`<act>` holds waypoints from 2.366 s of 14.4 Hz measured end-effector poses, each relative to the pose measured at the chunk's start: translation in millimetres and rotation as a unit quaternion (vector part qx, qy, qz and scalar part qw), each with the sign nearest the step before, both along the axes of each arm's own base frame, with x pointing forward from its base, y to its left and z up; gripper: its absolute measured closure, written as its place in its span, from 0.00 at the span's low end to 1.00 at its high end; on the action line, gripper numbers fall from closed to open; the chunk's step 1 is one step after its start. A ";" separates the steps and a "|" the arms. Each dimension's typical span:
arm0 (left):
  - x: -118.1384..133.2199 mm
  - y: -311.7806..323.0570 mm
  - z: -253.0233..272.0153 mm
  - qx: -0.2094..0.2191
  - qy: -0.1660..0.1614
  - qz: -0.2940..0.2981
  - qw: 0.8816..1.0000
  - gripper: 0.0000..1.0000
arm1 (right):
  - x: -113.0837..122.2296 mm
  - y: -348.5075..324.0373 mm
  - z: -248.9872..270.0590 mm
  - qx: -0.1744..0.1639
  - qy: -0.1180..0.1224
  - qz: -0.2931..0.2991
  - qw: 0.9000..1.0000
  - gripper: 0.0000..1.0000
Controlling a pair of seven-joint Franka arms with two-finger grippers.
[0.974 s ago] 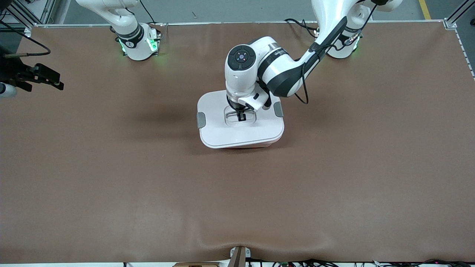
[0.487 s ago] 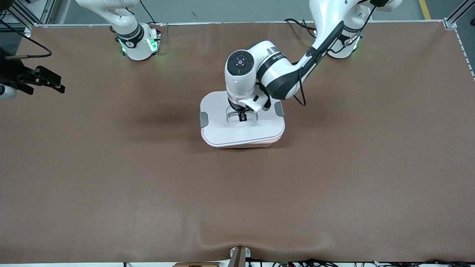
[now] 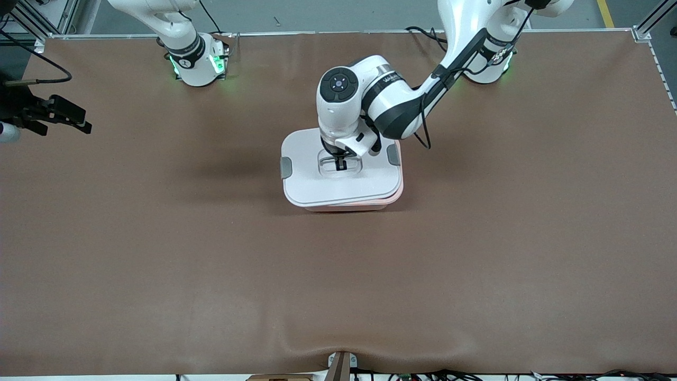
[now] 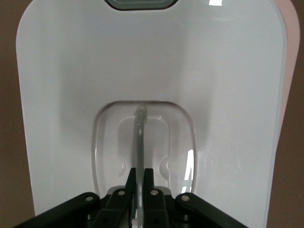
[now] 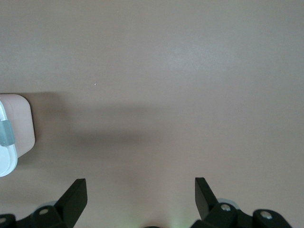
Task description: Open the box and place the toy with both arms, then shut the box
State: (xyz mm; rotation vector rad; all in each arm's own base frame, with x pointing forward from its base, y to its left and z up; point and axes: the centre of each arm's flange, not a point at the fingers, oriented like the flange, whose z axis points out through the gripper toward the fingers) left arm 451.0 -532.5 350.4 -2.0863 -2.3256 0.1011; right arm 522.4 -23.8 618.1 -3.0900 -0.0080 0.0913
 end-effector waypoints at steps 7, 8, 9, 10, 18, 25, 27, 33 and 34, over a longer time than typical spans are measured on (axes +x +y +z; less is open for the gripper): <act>0.6 1.9 -1.6 0.001 0.000 -0.027 1.000 0.93 | 5.6 0.1 2.4 -0.001 -0.023 -0.002 1.000 0.00; 1.0 2.2 -1.6 0.001 -0.001 -0.030 1.000 0.93 | 6.0 0.0 2.6 -0.001 -0.025 -0.002 1.000 0.00; 1.3 2.7 -1.6 0.001 -0.001 -0.036 0.999 0.93 | 6.1 0.0 2.7 -0.001 -0.025 -0.002 1.000 0.00; 1.4 3.1 -1.7 0.002 0.000 -0.040 0.999 0.93 | 6.1 0.0 2.8 -0.001 -0.025 -0.002 1.000 0.00; 4.0 6.0 -1.0 0.003 0.000 -0.044 0.999 0.93 | 11.0 -0.6 13.4 -0.002 -0.026 -0.002 1.000 0.00; 7.0 8.7 -1.3 0.003 0.000 -0.052 0.999 0.93 | 12.0 -0.5 9.5 -0.002 -0.015 -0.002 1.000 0.00; 6.7 9.0 -1.8 0.004 0.000 -0.059 0.998 0.93 | 11.9 -0.5 9.5 -0.002 -0.014 -0.002 1.000 0.00; 6.1 8.9 -2.5 0.004 0.001 -0.069 0.998 0.93 | 7.9 -3.9 8.7 -0.005 0.001 -0.004 1.000 0.00; 6.3 9.1 -2.5 0.004 0.001 -0.070 0.998 0.93 | 7.8 -5.0 8.7 -0.007 0.001 -0.004 1.000 0.00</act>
